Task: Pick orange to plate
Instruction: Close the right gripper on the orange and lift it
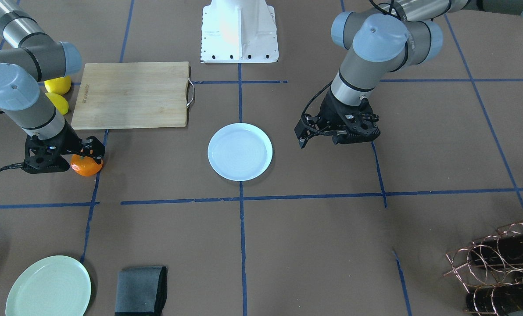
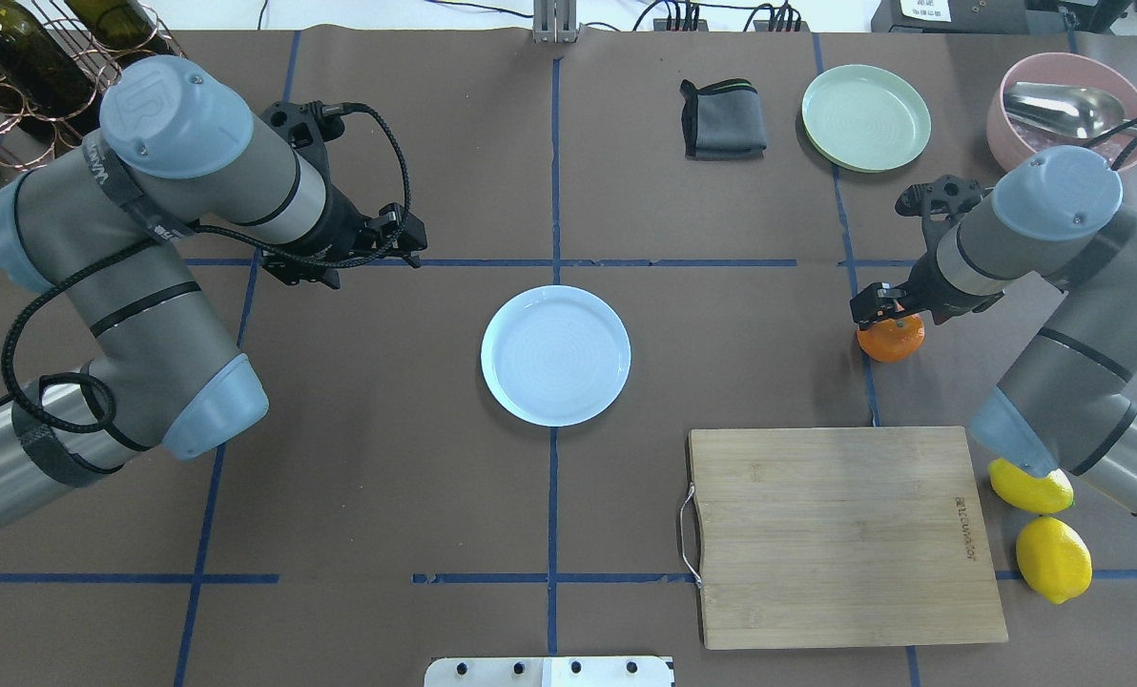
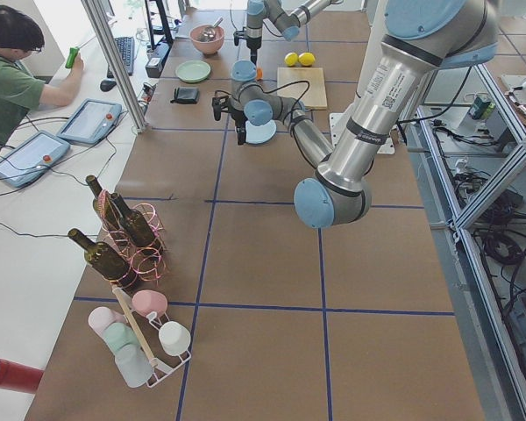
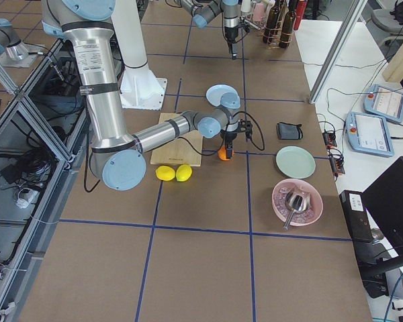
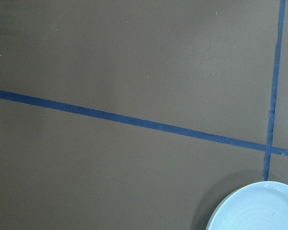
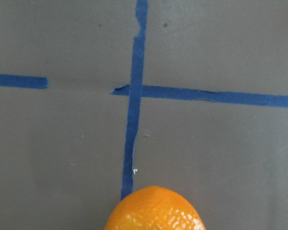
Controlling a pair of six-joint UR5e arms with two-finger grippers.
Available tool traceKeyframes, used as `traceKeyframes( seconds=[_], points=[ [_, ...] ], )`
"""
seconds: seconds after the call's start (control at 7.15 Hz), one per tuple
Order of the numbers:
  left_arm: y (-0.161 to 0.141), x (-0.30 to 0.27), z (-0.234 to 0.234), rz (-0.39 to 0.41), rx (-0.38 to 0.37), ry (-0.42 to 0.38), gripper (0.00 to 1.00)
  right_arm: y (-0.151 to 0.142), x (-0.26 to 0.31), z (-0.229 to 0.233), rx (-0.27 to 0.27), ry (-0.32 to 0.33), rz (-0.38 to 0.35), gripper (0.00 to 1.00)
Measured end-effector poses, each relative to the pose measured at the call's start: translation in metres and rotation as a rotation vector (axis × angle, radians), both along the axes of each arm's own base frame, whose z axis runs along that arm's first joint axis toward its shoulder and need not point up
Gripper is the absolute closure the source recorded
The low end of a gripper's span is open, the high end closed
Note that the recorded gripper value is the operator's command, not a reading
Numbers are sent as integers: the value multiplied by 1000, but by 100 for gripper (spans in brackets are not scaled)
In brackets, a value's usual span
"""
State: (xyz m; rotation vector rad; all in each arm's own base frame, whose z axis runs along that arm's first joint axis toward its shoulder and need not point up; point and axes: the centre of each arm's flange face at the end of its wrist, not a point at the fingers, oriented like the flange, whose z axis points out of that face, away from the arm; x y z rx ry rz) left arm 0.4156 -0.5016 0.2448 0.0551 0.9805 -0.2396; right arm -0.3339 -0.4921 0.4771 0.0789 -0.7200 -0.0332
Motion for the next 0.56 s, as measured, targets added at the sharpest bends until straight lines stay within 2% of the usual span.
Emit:
traceKeyframes(
  seconds=[0.56],
  points=[
    [0,-1,0,-1,0,0,0,4,-9,2,-4,3,-16,0]
  ],
)
